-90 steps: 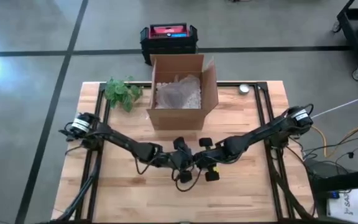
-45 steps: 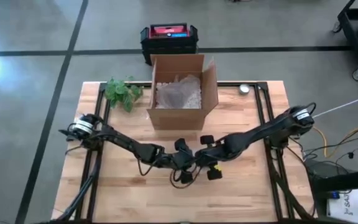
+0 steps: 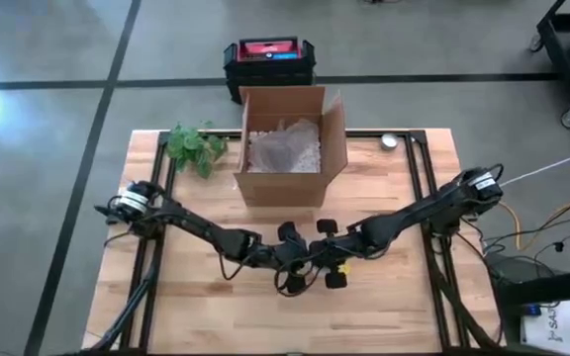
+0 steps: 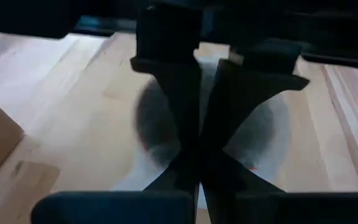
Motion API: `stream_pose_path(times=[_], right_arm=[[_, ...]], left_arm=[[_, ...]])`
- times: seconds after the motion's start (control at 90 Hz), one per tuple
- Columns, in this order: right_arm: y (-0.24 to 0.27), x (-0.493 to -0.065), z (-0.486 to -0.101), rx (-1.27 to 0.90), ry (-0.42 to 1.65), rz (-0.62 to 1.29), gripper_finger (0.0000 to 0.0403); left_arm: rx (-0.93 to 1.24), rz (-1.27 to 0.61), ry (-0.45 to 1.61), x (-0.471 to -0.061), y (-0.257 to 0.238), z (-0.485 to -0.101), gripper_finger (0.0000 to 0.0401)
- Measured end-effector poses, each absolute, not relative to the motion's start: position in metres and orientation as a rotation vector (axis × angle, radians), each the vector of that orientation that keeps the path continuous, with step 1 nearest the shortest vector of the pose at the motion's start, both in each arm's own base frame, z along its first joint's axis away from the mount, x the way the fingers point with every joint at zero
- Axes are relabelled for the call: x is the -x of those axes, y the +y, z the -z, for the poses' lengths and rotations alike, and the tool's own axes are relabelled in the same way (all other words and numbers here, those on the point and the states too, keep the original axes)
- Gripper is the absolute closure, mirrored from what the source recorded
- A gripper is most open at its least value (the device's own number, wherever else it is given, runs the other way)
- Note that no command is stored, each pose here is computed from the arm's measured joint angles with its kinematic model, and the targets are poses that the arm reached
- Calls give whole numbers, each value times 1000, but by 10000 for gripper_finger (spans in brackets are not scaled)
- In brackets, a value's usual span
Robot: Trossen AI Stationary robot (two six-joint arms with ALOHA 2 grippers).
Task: Wrap mug
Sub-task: Wrap the yellow mug with a bubble wrap
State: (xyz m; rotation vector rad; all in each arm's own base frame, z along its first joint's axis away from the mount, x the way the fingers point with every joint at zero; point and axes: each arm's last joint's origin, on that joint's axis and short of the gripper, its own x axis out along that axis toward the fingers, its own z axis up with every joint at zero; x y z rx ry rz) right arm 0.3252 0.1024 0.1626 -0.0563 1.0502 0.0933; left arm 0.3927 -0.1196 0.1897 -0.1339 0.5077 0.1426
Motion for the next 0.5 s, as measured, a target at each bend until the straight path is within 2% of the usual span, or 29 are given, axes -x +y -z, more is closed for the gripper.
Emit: stream_pose_path(times=[0.5], right_arm=[[99, -315, -150, 25, 1100, -99, 403]], left_arm=[[136, -137, 488, -394, -119, -191, 401]])
